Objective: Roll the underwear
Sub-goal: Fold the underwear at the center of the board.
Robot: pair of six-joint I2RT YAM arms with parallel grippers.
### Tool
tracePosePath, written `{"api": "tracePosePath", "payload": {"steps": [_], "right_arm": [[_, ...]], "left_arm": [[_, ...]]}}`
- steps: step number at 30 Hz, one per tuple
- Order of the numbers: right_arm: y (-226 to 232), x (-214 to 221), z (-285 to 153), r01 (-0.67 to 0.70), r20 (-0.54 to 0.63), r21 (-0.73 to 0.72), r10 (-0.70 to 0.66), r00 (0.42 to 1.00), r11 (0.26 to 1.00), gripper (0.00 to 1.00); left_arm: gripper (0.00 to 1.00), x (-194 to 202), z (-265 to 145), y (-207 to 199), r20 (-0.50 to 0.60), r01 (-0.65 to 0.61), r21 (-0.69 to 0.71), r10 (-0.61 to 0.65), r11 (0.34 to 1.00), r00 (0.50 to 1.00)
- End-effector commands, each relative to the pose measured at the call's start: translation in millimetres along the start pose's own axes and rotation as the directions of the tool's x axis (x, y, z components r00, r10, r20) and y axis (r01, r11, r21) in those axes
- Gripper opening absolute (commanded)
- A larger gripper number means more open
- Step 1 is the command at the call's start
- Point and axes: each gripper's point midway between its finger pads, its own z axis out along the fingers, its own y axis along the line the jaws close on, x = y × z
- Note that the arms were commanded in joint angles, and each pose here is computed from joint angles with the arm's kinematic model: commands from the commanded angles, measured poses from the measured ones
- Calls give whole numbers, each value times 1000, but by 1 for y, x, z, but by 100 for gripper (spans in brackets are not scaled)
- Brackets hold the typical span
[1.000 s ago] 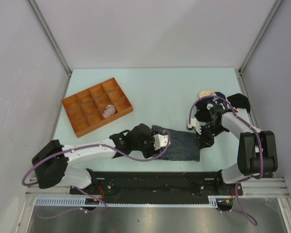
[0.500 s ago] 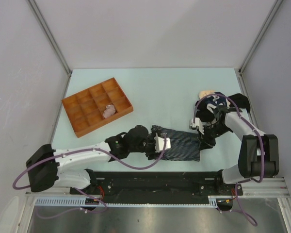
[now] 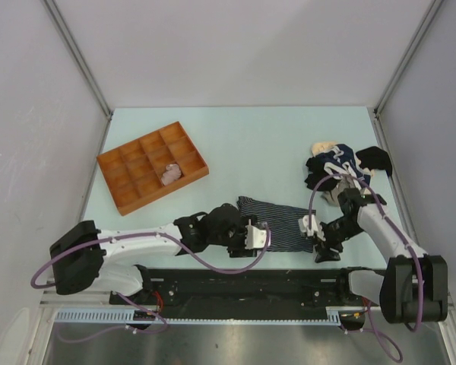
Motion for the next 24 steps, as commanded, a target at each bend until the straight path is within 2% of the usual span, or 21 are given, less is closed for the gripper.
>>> {"api": "tracePosePath", "payload": {"steps": [1,8,16,19,24], "right_arm": [[-14,5,4,147,-34,115,-144,989,982,66],[-21,8,15,180,-40,144,-176,984,973,66],[-27,24,30,180,-135,141,-162,978,974,61],[-28,31,34,196,-172,137,-172,970,971,57],[-30,35,36,197,-194,143,-168,967,970,41]], "left_arm": [[69,7,4,-10,-22,-73,29,74,997,997],[69,23,16,-12,-92,-118,22,120,993,989],[68,39,24,-14,-118,-119,7,119,993,986],[65,49,27,-13,-148,-120,-6,118,993,982],[58,61,34,-8,-193,-137,-33,128,990,973]]}}
